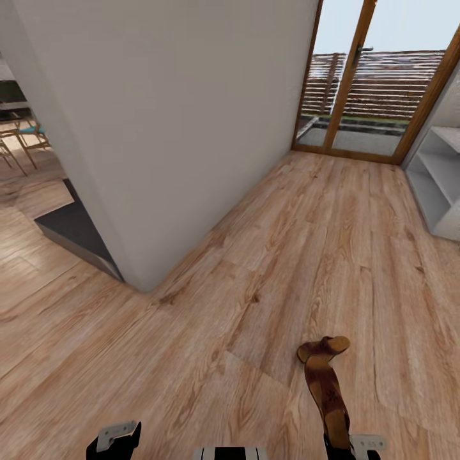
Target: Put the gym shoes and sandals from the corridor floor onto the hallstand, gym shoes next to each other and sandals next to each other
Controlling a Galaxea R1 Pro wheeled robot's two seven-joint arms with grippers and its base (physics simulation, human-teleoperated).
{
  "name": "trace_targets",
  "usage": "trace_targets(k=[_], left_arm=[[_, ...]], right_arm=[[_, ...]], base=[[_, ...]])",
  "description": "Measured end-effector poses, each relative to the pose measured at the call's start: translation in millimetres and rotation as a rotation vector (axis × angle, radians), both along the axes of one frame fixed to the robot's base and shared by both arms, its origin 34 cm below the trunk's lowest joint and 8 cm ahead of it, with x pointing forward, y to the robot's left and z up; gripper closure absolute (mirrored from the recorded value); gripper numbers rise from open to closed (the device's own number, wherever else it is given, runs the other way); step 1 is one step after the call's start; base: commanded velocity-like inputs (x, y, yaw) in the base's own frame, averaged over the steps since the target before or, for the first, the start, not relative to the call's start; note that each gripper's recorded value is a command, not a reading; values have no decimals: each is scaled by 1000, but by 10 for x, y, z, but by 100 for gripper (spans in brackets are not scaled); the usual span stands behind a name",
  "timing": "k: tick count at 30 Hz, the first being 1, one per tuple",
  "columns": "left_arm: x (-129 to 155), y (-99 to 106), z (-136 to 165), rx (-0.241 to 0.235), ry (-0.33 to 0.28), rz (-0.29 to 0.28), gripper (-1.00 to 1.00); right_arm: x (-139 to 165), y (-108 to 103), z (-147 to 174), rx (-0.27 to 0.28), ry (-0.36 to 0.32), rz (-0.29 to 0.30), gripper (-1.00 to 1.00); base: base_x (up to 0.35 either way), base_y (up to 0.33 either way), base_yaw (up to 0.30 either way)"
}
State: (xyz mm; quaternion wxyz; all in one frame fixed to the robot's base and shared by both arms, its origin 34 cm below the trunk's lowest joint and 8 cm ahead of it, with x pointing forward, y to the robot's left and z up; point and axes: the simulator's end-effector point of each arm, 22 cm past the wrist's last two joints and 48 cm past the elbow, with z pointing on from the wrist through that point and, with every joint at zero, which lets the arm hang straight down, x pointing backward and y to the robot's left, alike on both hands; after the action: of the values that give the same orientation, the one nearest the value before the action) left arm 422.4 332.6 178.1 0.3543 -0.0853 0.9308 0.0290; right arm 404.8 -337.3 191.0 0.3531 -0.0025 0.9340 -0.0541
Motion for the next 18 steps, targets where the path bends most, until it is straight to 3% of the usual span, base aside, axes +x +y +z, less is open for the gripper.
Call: trace_targets(k=[18], left_arm=[[300,-3,369,-1,-98,1,-100]], right_arm=[[265,2,333,1,-92,-1,100]], base=[[0,0,0]])
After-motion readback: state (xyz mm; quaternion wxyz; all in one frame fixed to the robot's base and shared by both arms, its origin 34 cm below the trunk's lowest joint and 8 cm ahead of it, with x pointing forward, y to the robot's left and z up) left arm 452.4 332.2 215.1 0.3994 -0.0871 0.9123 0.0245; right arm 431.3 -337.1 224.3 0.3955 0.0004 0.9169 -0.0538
